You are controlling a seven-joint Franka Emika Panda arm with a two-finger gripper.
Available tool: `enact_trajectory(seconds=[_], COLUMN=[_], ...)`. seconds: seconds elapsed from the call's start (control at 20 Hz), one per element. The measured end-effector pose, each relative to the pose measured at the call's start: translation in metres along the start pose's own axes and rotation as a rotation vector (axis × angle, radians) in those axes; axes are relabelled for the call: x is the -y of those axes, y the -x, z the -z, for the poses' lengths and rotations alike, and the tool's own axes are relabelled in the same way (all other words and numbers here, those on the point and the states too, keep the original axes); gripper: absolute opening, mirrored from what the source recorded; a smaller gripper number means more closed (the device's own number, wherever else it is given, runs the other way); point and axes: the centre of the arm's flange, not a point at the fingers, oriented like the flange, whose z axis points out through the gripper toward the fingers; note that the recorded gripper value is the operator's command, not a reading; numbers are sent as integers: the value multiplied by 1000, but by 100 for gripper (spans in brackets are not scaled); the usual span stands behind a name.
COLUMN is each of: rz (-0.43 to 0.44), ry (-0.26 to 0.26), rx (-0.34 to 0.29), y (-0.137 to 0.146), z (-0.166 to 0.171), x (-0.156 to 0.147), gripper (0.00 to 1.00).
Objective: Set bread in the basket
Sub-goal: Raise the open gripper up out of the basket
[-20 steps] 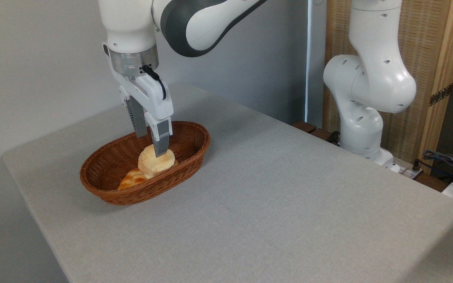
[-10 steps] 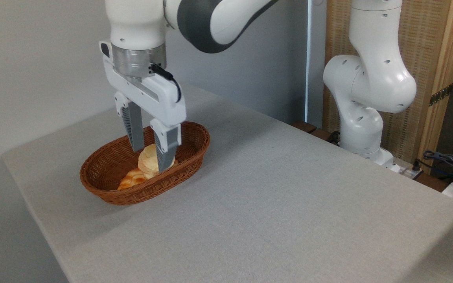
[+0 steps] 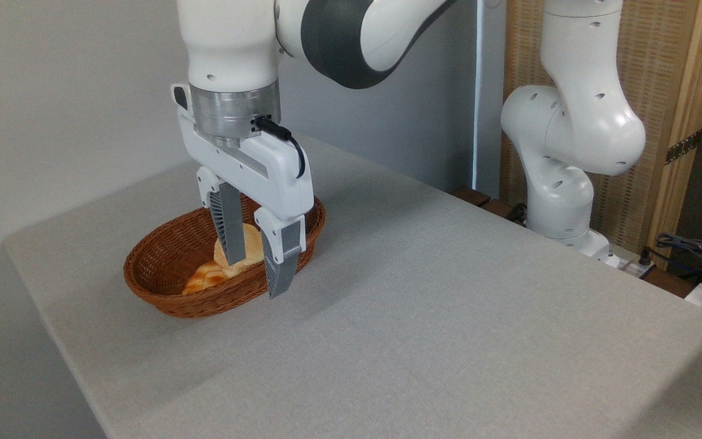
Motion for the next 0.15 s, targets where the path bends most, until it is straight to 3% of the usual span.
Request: enact_trajectory(seconds=[0.15], rz=[-1], ry=[0], rx=[2], y=[3], z=[0], x=[3], gripper=[100])
